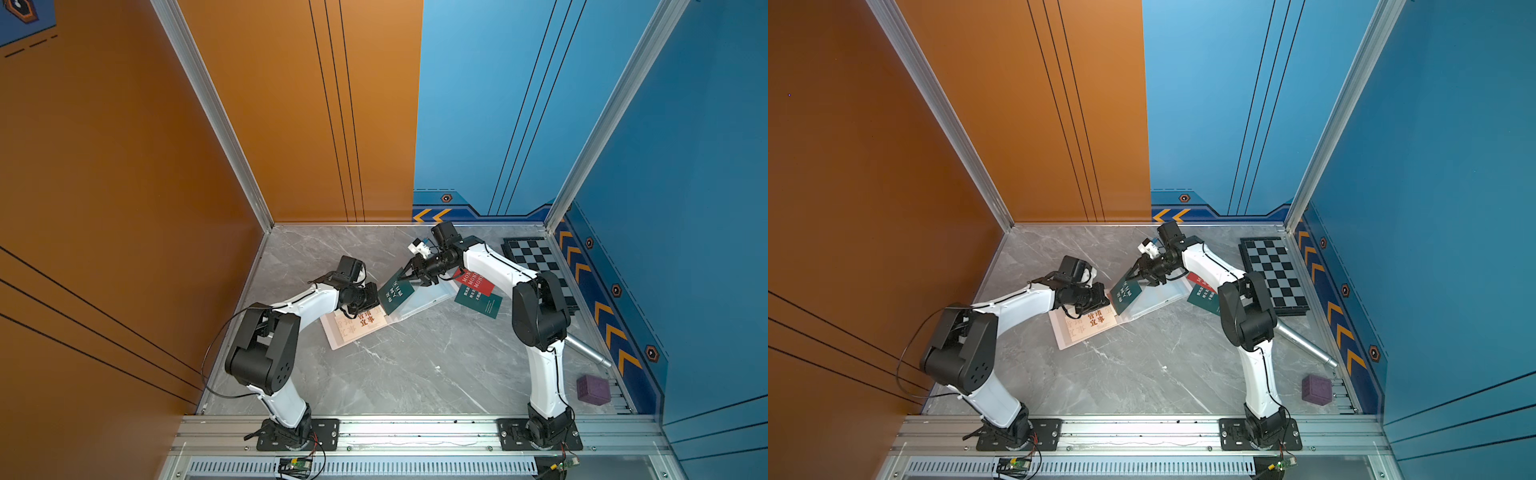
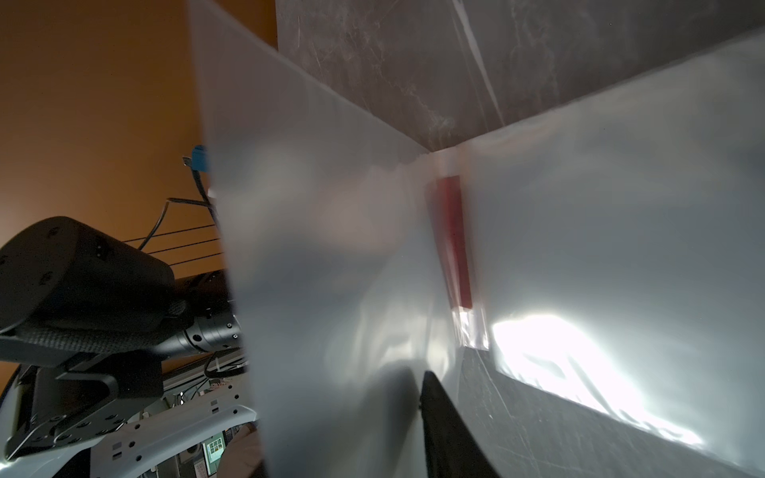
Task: Place the photos into the photo albums
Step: Turn the page of the photo album at the center of the board.
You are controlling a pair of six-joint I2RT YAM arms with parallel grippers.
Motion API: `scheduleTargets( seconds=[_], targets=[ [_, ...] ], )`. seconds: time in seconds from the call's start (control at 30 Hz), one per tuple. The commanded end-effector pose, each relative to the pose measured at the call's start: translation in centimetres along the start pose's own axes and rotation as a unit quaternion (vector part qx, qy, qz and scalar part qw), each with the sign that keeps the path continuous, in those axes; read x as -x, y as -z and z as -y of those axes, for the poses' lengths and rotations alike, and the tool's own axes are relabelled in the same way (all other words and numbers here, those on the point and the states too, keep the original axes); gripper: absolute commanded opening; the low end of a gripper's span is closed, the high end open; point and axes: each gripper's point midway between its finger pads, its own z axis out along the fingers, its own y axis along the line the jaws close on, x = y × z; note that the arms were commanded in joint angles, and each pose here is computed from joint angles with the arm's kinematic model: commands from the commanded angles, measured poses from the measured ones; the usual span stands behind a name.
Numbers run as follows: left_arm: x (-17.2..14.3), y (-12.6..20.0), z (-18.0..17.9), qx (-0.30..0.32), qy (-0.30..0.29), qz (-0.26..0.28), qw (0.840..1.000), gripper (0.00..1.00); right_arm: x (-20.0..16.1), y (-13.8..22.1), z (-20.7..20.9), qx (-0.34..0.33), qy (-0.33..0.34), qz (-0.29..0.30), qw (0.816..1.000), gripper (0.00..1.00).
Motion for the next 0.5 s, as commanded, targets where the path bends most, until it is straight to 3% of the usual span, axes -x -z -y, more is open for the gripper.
scheduleTargets(
  seconds=[0.0, 0.47],
  targets=[
    [0.2, 1.3, -1.4, 0.022, 0.012, 0.020, 0.999, 0.00, -0.4, -0.5, -2.3, 0.016, 0.019, -0.006, 1.000, 0.39],
    [0.8, 5.1, -5.5, 0.047, 0.054, 0.077, 0.994, 0.00, -2.1, -4.1, -5.4, 0.030, 0.047, -0.042, 0.998, 0.42]
  ],
)
